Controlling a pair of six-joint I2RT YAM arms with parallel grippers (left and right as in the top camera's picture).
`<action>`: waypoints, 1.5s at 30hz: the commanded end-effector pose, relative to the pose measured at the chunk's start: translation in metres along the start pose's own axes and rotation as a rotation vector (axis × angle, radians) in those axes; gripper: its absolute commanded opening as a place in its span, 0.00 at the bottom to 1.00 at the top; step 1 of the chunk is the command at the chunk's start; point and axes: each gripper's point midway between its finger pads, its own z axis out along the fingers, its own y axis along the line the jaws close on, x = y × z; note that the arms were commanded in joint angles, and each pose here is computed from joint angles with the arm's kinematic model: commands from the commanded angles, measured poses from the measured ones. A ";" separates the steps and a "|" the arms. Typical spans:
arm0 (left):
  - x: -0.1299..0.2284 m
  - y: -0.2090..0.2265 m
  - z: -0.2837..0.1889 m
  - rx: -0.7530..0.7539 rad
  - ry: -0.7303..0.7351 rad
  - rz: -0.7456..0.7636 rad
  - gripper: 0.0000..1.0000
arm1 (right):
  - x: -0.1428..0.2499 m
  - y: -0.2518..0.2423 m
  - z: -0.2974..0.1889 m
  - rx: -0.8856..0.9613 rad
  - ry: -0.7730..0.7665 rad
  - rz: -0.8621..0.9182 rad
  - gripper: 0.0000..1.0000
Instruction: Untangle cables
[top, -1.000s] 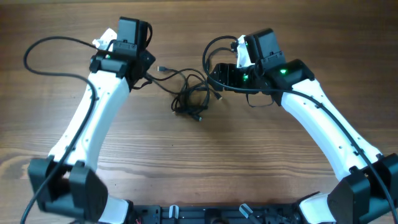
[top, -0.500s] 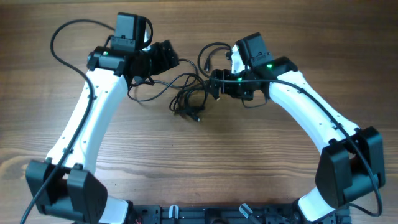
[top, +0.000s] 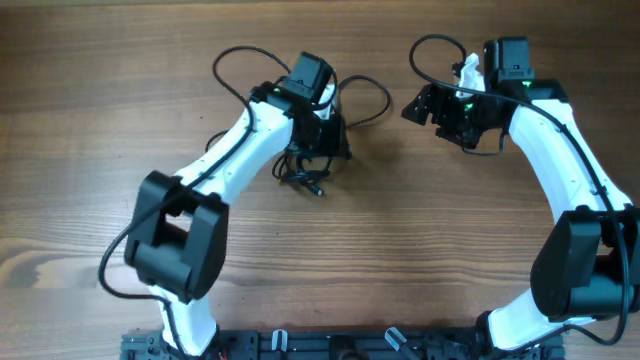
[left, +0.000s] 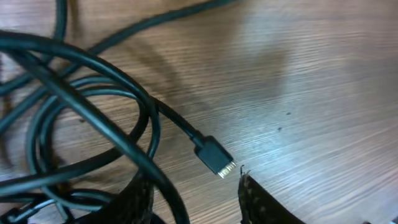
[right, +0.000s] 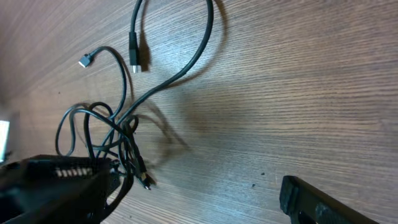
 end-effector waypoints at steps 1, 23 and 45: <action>0.008 0.000 0.022 -0.052 0.028 0.039 0.15 | -0.004 0.007 -0.002 -0.013 -0.008 -0.045 0.91; -0.032 -0.017 -0.138 0.561 -0.047 -0.234 0.04 | 0.048 0.140 0.030 -0.316 0.110 -0.161 0.74; -0.031 -0.033 -0.190 0.897 0.007 -0.194 0.04 | 0.040 0.164 0.052 -0.344 0.022 -0.201 0.29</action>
